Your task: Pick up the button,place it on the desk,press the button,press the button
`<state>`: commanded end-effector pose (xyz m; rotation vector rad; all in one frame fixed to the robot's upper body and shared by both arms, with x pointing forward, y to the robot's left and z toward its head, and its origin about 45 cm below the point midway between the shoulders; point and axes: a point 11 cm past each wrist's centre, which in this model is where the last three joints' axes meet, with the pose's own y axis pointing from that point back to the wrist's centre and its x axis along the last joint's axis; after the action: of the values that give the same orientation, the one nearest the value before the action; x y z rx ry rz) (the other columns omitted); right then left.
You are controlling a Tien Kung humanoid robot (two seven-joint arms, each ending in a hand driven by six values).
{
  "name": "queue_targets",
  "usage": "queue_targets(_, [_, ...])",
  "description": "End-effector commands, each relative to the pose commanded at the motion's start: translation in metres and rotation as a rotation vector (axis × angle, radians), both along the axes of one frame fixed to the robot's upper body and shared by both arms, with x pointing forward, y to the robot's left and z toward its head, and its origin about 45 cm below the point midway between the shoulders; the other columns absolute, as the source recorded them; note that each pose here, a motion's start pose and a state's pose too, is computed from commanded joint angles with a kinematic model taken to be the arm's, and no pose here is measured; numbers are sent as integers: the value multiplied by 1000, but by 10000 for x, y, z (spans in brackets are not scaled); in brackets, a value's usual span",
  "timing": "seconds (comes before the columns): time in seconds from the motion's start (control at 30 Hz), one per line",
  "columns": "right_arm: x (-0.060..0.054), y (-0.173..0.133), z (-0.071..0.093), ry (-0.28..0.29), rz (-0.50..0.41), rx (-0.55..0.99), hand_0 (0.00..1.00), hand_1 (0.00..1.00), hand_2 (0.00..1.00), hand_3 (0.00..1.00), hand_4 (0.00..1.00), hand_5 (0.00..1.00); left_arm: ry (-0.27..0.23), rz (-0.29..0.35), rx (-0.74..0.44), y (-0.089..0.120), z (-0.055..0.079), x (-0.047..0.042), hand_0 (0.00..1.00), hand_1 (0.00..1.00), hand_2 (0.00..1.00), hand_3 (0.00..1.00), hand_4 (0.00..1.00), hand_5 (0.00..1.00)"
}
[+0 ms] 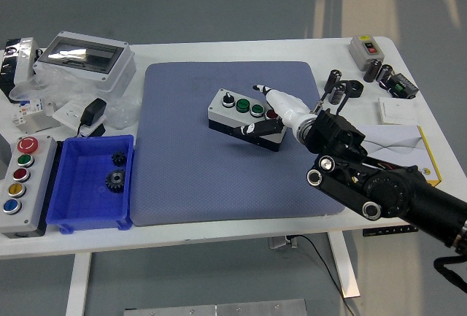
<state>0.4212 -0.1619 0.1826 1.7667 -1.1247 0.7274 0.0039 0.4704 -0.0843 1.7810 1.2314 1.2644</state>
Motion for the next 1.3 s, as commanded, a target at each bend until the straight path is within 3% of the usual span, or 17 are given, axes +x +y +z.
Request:
queue_targets(0.63, [146, 85, -189, 11, 28, -200, 998, 998, 998, 998, 998, 495, -1, -13, 7, 42, 20, 32, 686, 643, 578, 630, 637, 185])
queue_targets(0.93, [131, 45, -275, 2, 30, -259, 966, 944, 954, 998, 998, 496, -8, -21, 5, 43, 17, 48, 685, 643, 578, 631, 636, 184])
queue_targets(0.97, [131, 40, -282, 1, 29, -261, 685, 779, 816, 998, 988, 436, -9, -21, 6, 44, 17, 48, 686, 643, 578, 630, 635, 181])
queue_targets(1.13, [132, 24, -293, -10, 22, -252, 685, 779, 816, 998, 988, 436, -15, -24, 5, 41, 13, 59, 686, 643, 578, 630, 635, 181])
queue_targets(1.17, [131, 26, -293, -14, 22, -248, 409, 608, 655, 860, 776, 151, -16, -24, 4, 39, 11, 60, 690, 643, 578, 628, 635, 179])
queue_targets(1.3, [122, 39, -304, -21, 32, -246, 409, 608, 655, 860, 776, 151, -21, -26, 2, 33, 6, 64, 690, 643, 578, 628, 635, 179])
